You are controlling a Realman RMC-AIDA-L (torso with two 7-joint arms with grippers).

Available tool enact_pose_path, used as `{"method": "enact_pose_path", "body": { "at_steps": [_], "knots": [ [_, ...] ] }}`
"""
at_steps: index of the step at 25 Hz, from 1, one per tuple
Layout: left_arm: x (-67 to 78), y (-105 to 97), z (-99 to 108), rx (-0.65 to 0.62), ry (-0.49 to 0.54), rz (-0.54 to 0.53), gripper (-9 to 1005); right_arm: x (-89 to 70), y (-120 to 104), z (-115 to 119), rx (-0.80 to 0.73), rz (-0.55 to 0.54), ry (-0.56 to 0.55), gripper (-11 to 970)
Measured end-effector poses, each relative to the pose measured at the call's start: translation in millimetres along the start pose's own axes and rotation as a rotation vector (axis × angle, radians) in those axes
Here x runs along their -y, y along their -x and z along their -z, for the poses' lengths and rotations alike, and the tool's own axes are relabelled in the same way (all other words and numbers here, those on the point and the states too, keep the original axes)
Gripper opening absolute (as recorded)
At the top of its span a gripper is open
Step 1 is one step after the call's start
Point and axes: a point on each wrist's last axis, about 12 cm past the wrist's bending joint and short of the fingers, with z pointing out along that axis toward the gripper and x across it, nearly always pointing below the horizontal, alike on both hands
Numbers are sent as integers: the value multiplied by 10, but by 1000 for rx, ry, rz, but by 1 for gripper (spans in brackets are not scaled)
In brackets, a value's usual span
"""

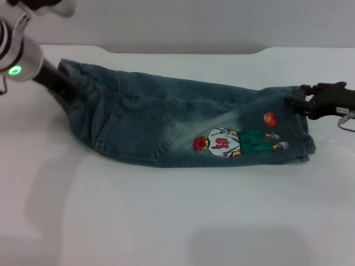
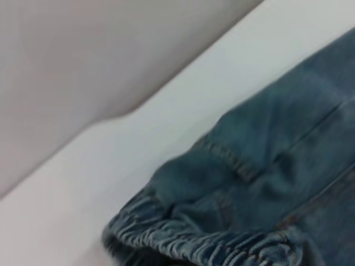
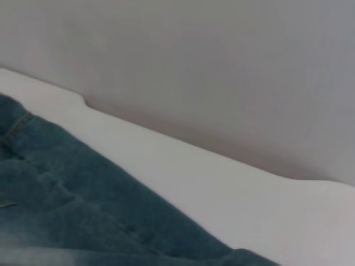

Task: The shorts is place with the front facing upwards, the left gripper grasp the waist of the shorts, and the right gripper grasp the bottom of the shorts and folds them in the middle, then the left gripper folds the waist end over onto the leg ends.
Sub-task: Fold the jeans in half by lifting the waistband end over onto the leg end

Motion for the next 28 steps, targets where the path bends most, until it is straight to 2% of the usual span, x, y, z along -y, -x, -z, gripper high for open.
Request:
{"method": "enact_pose_path", "body": {
  "at_steps": [1,2,4,6,10,16,20,28],
  "knots": [
    [0,0,0,0,0,0,62,-14,-8,-18,-4,2,5,504],
    [59,111,100,37,-3,-25,62,-20,-9,-28,-5,3,6,504],
    [102,179,171,62,-4,-45,62,-35,-16,-49,-9,1,12,504],
    [102,179,171,62,-4,-45,62,-55,-24,-73,-13,0,20,504],
    [299,377,351,129,-9,-111,61,-127,-43,-137,-23,7,49,504],
    [427,505,470,175,5,-148,59,-291,-42,-310,-69,36,103,504],
    [562,650,589,255,-29,-170,60,-372,8,-385,-82,69,133,504],
    [617,765,745,336,-38,-191,61,-473,102,-455,-74,91,178,504]
  ]
}}
